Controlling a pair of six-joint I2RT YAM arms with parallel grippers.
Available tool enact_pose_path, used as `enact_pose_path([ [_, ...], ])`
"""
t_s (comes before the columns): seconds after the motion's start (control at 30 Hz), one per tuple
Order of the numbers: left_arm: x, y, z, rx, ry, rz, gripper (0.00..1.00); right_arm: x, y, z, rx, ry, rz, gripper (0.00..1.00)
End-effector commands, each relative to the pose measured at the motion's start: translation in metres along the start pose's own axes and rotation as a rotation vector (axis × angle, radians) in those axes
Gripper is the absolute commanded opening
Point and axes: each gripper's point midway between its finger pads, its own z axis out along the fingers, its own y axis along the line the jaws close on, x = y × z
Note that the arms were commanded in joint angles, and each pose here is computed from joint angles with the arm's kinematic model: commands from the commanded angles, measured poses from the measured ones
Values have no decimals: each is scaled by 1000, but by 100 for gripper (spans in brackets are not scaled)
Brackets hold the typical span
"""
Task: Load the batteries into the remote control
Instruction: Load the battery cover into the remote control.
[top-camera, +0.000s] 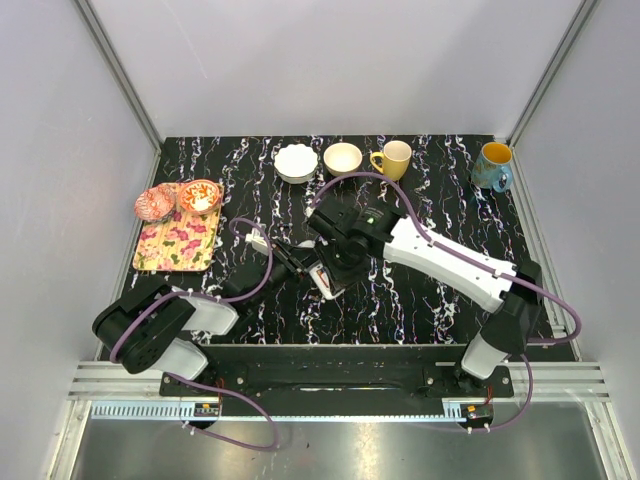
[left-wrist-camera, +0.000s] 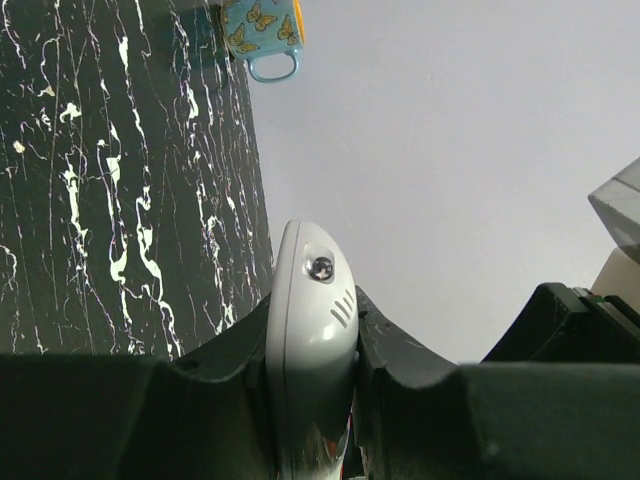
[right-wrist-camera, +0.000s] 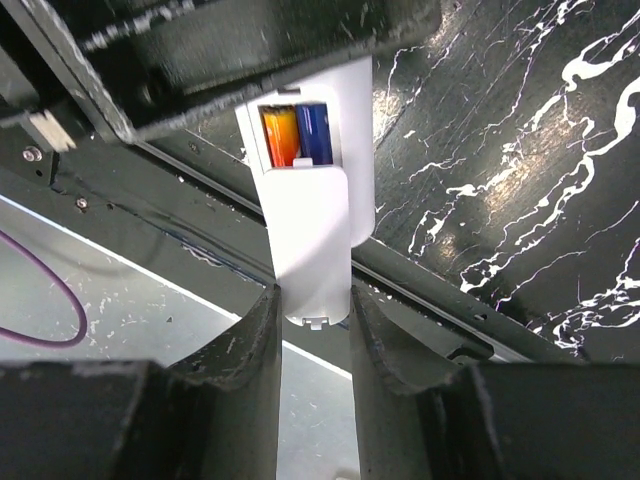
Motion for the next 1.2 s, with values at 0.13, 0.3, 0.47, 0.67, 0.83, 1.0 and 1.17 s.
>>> enact_pose_path([
  [0.13,-8,-43,6,140,-50,34,0,-15,5,-2,18,-5,-54,0],
  [0.3,-7,-43,5,142,-49,34,0,-17,5,2,27,6,-63,0],
  [0.47,-5,-45,4,151,-43,35,0,-20,0,5,55,-5,-70,0],
  [0.67,-5,-44,4,148,-43,37,0,-24,1,4,56,-22,-68,0],
  [0.83,-4,-45,4,150,-42,36,0,-25,2,5,57,-22,-74,0],
  [1.0,-3,-46,4,153,-41,36,0,-28,2,6,54,-27,-71,0],
  [1.17,-4,-47,4,156,-41,36,0,-29,6,9,38,-24,-65,0],
])
